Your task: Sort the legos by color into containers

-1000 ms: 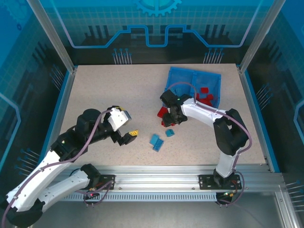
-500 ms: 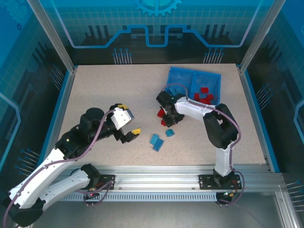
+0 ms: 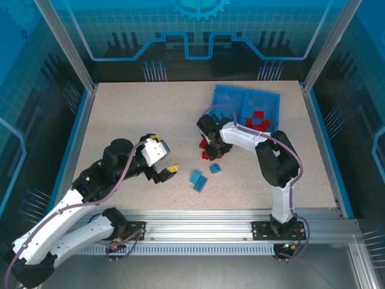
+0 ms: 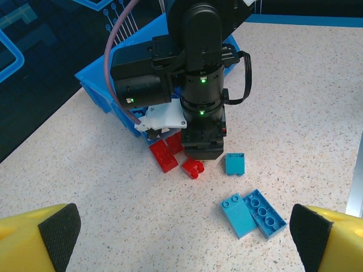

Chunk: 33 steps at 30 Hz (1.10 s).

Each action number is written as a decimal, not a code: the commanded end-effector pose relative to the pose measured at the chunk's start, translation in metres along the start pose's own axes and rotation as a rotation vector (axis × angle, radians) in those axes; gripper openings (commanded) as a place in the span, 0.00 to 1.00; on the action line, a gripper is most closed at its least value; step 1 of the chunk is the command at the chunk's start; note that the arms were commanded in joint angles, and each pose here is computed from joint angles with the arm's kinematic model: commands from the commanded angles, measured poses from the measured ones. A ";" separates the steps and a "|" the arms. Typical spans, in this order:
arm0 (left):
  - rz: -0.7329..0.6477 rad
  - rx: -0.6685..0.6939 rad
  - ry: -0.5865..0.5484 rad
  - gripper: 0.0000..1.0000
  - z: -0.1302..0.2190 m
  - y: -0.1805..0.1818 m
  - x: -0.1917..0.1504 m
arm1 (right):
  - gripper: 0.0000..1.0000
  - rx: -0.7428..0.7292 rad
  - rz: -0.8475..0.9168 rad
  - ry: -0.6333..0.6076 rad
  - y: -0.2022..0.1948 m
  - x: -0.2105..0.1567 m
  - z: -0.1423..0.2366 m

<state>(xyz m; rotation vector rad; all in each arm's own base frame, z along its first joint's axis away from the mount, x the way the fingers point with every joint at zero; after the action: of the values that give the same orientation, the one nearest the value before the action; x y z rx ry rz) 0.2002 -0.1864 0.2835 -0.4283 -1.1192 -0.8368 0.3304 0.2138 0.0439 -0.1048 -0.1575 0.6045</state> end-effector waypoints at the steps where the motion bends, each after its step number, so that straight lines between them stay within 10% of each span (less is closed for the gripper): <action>1: 0.020 -0.020 -0.030 0.99 0.001 -0.003 0.001 | 0.48 -0.047 0.016 0.098 0.001 -0.016 -0.022; 17: 0.031 -0.038 -0.031 0.99 -0.001 -0.007 -0.002 | 0.28 -0.066 0.008 0.031 0.000 -0.018 0.003; 33: 0.010 -0.046 -0.046 0.99 -0.018 -0.003 0.008 | 0.21 -0.119 -0.350 -0.451 -0.090 -0.007 0.177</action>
<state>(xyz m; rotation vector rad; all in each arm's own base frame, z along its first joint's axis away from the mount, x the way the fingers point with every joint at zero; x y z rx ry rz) 0.2082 -0.1966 0.2752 -0.4583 -1.1033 -0.8287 0.3255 0.1760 0.2114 -0.0260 -0.5826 0.3887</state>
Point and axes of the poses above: each hand's point on the last joint's axis, 136 mm out from that joint toward the fingers, its own z axis back along the fingers, its own y axis along the line the jaws close on, x = y × z, the point moved 1 cm from there along z, back along the fingers, and after that the axes turned 8 degrees about z, right-handed, at the moved point
